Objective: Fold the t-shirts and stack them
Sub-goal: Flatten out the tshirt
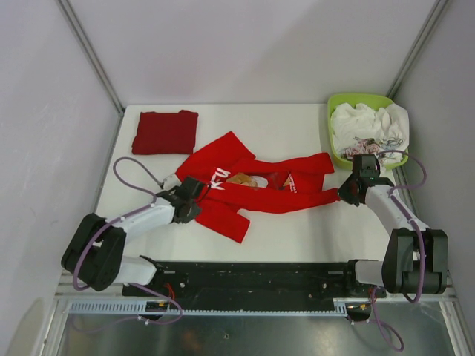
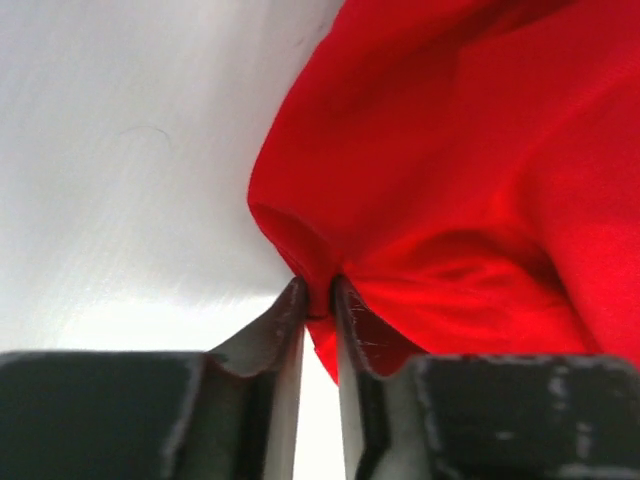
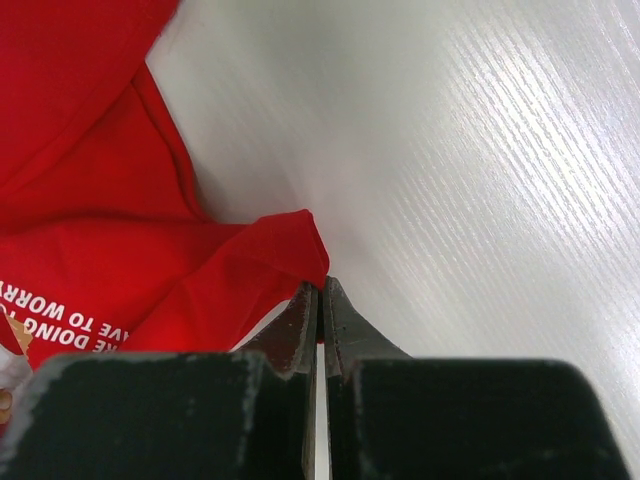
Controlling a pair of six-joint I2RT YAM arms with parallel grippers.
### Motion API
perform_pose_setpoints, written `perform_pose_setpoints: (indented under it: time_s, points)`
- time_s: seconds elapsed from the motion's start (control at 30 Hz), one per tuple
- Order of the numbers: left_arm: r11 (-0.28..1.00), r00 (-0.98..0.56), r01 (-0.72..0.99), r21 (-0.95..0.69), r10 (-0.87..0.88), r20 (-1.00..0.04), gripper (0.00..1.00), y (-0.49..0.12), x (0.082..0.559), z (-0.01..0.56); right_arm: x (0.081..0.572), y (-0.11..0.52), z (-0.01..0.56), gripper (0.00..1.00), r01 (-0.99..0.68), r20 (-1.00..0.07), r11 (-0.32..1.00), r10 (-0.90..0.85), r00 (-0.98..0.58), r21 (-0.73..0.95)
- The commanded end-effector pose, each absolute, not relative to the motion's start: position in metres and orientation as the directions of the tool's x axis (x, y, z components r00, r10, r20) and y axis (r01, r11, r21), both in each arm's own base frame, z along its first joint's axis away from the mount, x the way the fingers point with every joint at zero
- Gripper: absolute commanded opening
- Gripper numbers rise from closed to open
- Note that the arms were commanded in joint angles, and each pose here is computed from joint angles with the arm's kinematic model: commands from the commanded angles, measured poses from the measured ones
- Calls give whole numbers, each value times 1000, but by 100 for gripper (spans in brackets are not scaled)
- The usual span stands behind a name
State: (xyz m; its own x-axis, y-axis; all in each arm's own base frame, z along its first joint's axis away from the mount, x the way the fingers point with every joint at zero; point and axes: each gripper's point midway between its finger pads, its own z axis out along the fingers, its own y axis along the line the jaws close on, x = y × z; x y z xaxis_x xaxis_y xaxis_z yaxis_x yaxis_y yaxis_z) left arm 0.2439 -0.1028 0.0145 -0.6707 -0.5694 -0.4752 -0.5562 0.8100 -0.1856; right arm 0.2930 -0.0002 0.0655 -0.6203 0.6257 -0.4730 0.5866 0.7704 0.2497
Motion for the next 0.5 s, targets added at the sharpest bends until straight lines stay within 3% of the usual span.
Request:
perform_pose_setpoints:
  time_s: [0.0,0.07,0.13,0.3,0.47]
  points:
    - [799,-635,-594,-95,-538,-554,13,-74,235,20,308,1,79,0,556,-510,781,614,-602,284]
    - [811,-608,-576,-99,-506,-612,4,-67,242,44,309,0,84,0,555,-515,779,617,-595,292]
    - [828,-568,-549,-115,-470,-676,1,-60,253,78,311,-1,93,0,556,-523,774,623,-582,303]
    - [870,-402,-453,-194,-393,-827,0,-44,268,191,315,-6,140,0,546,-573,752,647,-504,369]
    - [888,-189,-338,-311,-388,-902,0,-28,255,304,304,-17,224,0,507,-634,707,691,-347,493]
